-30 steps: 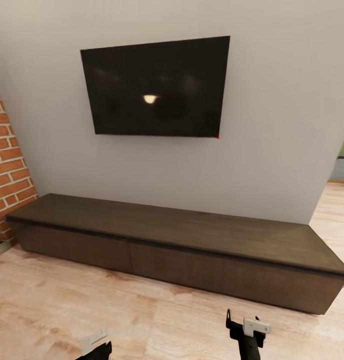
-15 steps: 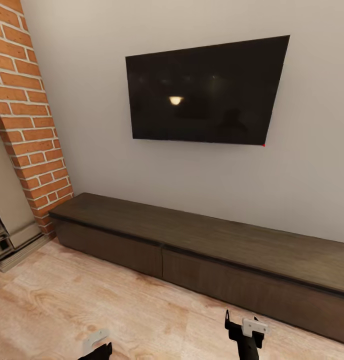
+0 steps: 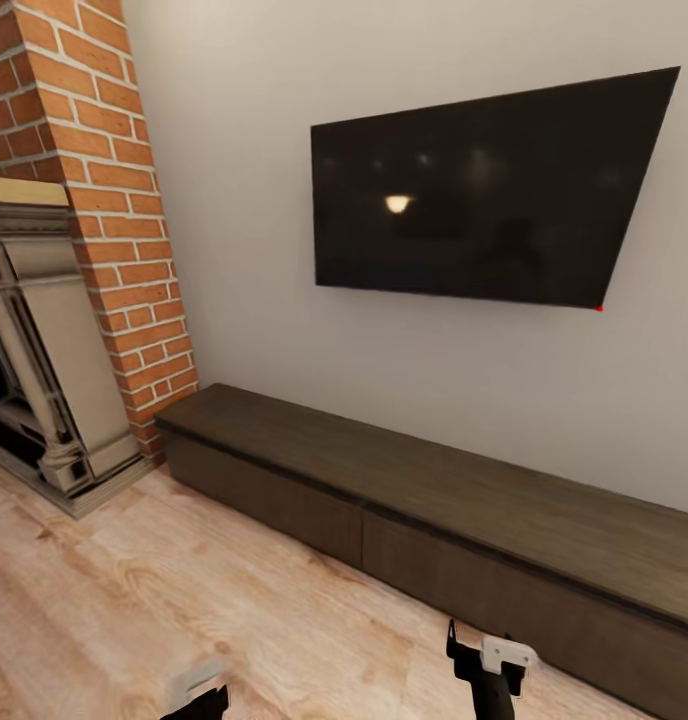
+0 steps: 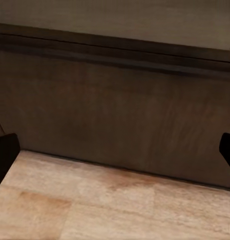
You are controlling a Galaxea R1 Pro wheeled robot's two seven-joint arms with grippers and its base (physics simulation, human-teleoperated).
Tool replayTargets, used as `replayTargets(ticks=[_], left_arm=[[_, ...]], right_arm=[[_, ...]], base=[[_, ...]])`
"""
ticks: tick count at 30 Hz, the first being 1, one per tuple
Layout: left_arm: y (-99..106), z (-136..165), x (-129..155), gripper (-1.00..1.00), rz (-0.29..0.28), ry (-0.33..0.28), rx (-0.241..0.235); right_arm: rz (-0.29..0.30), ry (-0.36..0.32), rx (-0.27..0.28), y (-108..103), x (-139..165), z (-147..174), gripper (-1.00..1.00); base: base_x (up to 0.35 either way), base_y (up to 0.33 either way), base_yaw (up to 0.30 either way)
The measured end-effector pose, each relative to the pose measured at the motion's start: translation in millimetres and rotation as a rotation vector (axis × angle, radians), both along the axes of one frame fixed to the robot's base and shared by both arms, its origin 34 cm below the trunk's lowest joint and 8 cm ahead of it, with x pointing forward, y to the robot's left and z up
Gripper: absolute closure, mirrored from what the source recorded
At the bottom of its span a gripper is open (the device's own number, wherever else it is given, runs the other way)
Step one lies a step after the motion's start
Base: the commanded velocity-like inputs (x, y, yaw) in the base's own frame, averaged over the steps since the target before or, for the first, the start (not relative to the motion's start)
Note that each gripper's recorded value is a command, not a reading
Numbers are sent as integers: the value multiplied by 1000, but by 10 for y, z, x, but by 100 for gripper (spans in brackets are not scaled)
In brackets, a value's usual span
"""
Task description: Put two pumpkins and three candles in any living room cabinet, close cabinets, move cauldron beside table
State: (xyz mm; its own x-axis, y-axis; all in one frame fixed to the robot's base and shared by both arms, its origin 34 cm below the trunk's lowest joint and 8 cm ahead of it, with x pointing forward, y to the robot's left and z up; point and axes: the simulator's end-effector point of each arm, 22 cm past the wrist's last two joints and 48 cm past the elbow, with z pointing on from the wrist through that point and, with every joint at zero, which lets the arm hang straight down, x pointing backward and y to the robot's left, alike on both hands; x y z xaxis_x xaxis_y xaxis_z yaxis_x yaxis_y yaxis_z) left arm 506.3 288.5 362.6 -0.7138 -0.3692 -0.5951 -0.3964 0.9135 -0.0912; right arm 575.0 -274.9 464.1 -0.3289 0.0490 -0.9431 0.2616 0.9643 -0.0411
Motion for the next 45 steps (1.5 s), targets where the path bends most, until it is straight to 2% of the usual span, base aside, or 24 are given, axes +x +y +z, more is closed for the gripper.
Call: replayTargets(ticks=[10,18,20,24,30,33,34,35,40,45], left_arm=[[-2,207,37,-100,-1,2,-1],[24,370,60,-100,4,1,4],[31,336,-78,-100,4,18,5],[115,194,-585,-100,14,68,22],[292,258,-842,-100,33,49,63],[344,336,-888,-100,42,17,82],[396,335,-1095,-100,51,-1,104],[408,362,-1115,-100,53,-10,110],[439,462,-1093,-100,59,-40,123],[464,510,-1051,-100,64,-72,135]], right_arm=[[5,3,-2,10,31,200,-100],[18,13,5,114,36,333,-100],[21,15,4,117,41,367,-100],[32,17,0,135,60,444,-100],[54,21,-18,142,71,551,-100],[51,79,-35,50,-109,433,-100],[42,136,-64,-154,-503,224,-100],[40,151,-65,-180,-716,152,-100],[116,10,-61,47,-891,391,-100],[157,4,-56,175,-1083,354,-100]], base=[[0,0,280],[0,0,280],[0,0,280],[0,0,280],[0,0,279],[0,0,277],[0,0,276],[0,0,276],[0,0,276],[0,0,276]])
